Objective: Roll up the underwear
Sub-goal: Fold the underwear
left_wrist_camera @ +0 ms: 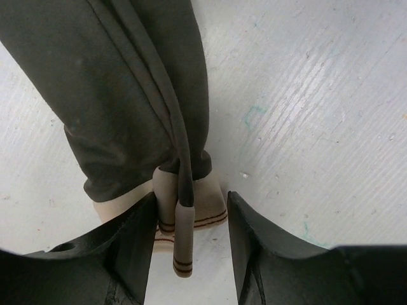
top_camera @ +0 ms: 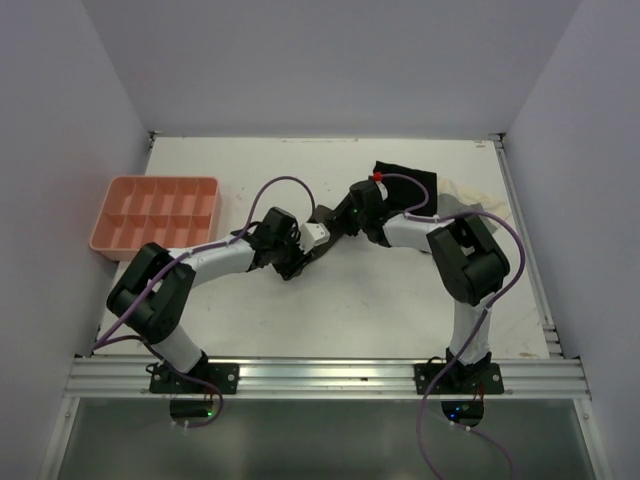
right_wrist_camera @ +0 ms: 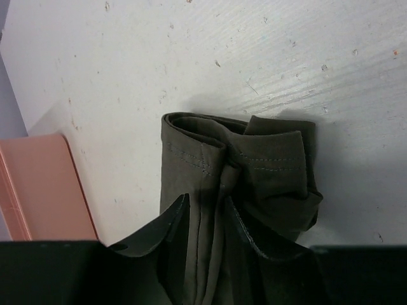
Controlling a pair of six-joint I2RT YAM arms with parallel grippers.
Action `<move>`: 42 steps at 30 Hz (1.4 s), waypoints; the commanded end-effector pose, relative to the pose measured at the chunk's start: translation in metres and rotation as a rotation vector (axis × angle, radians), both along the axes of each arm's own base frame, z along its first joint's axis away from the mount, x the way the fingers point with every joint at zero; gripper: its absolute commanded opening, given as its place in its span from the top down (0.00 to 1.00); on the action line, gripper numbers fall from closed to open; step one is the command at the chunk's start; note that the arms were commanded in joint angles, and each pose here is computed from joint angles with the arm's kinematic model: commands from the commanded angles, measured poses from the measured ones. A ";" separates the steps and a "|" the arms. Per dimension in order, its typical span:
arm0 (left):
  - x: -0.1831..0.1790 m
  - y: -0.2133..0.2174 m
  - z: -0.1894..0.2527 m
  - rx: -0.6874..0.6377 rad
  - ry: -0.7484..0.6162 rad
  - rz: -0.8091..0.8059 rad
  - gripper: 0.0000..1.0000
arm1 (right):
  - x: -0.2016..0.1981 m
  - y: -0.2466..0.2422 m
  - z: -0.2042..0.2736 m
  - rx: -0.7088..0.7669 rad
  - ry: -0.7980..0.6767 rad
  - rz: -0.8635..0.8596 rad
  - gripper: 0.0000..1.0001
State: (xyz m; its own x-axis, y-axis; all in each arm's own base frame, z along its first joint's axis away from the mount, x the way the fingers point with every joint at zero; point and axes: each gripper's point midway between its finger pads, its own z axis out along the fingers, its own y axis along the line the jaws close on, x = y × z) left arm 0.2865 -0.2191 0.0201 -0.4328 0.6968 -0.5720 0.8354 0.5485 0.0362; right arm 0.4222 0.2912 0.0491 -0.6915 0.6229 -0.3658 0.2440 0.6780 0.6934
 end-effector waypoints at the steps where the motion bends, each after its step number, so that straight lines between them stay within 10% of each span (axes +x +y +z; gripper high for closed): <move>1: -0.038 0.044 -0.043 0.186 0.153 0.035 0.48 | 0.011 0.001 0.007 -0.023 -0.016 -0.010 0.69; 11: -0.037 0.048 -0.045 0.199 0.154 0.057 0.46 | 0.007 -0.006 0.012 -0.054 -0.019 -0.007 1.00; 26: -0.038 0.046 -0.048 0.201 0.166 0.057 0.44 | -0.006 -0.034 0.043 -0.093 -0.080 -0.042 1.00; 42: -0.042 0.042 -0.034 0.170 0.158 0.004 0.43 | -0.007 -0.044 -0.034 -0.198 0.071 -0.027 1.00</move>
State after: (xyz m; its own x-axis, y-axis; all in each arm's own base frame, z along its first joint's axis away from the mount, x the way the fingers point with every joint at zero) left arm 0.2908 -0.2121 0.0187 -0.4313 0.7117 -0.5545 0.8260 0.5587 0.0748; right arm 0.4056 0.2590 0.0224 -0.7172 0.5692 -0.4019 0.2891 0.7679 0.5716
